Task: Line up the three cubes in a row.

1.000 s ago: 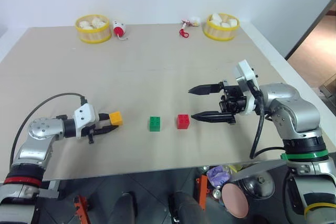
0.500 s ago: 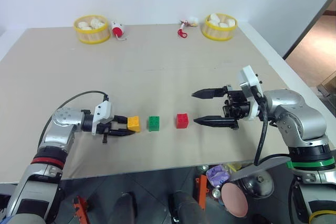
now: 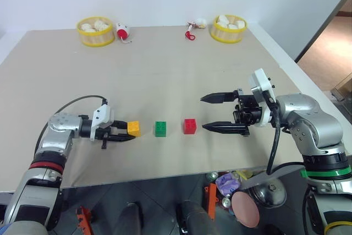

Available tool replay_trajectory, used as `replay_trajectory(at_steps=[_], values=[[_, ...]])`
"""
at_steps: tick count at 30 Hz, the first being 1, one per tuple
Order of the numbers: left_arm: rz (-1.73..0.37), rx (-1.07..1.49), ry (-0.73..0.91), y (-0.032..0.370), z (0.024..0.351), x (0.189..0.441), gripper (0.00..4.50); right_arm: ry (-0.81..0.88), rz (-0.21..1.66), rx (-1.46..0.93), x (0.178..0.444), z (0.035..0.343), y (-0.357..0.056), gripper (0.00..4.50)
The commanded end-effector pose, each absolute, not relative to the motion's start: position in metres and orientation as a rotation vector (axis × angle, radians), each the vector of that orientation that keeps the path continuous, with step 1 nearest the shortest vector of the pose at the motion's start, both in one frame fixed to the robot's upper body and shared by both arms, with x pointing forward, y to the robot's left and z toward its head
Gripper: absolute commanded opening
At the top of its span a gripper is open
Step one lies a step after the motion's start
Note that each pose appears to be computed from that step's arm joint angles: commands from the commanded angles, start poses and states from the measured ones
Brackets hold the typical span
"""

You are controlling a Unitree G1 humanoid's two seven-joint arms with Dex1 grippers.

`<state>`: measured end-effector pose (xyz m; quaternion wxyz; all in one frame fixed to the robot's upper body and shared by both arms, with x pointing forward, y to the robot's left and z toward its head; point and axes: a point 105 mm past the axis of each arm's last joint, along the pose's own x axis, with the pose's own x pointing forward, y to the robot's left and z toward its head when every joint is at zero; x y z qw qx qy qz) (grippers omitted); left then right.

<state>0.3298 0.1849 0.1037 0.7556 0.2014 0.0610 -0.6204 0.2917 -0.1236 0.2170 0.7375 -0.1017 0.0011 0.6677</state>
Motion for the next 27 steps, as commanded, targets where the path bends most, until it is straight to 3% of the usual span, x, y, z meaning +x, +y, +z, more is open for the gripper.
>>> replay_trajectory(at_steps=[1, 27], values=[[-1.331, 0.455, 0.153, 0.201, 0.104, 0.324, 1.27, -0.041, 1.473, -0.256, 0.291, 0.228, -0.123, 4.50], [-1.410, 0.454, 0.165, 0.185, 0.100, 0.325, 1.27, -0.039, 1.459, -0.268, 0.294, 0.228, -0.126, 4.50]])
